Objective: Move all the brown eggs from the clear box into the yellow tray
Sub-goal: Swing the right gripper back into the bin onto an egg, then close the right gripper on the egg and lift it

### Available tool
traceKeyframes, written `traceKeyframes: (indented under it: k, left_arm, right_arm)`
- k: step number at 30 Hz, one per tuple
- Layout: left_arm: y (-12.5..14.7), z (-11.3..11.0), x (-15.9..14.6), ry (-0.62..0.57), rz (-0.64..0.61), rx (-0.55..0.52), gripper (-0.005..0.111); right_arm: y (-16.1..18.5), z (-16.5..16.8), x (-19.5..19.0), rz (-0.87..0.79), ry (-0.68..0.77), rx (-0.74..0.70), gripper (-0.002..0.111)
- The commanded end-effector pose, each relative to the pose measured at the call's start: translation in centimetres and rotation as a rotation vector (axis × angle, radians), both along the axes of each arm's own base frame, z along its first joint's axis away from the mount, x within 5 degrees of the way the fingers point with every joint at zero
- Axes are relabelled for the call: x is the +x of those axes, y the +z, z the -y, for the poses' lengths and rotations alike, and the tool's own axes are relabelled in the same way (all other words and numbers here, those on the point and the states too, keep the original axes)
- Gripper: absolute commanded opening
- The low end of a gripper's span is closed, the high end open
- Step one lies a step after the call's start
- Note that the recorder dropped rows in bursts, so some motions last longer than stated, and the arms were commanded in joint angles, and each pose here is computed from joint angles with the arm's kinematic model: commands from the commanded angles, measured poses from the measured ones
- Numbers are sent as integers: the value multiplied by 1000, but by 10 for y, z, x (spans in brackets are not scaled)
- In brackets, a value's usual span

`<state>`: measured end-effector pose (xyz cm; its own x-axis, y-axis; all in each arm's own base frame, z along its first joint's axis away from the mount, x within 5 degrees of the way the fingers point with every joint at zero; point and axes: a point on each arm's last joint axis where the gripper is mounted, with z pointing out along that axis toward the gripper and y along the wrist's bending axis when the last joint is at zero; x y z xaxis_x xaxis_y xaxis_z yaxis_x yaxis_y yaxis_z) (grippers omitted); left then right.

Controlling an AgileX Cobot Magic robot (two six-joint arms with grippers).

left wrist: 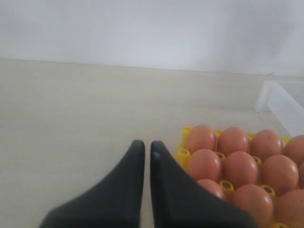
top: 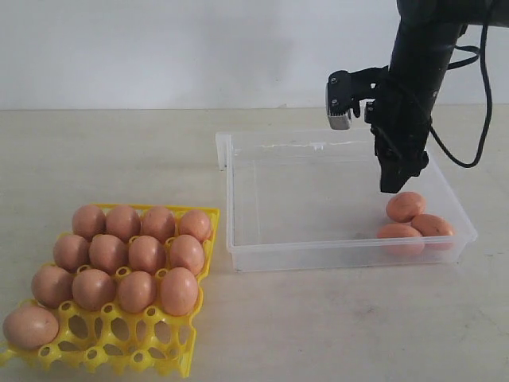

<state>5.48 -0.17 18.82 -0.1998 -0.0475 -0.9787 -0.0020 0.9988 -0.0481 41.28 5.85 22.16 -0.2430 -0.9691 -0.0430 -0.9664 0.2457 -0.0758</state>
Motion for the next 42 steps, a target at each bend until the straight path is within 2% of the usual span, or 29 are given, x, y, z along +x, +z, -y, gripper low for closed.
traceKeyframes:
  k: [1,5,9,14,18,29,39,42]
  left_arm:
    - [-1,0,0,-4,5,5,4]
    - [-1,0,0,-4,5,5,4]
    - [-1,0,0,-4,5,5,4]
    - [-1,0,0,-4,5,5,4]
    - [-1,0,0,-4,5,5,4]
    - [-1,0,0,-4,5,5,4]
    - [-1,0,0,-4,5,5,4]
    - [-1,0,0,-4,5,5,4]
  right_arm:
    - [2,2,0,4,99,-20,62]
    - [2,2,2,26,174,-25,62]
    - [-3,2,6,46,185,-36,62]
    - [-41,6,12,-64,176,-97,62]
    - [-51,17,14,-88,125,-183,62]
    - [-80,35,20,-131,72,-156,62]
    - [-81,33,22,-107,67,-129,62]
    - [-81,32,23,-100,63,-119,55]
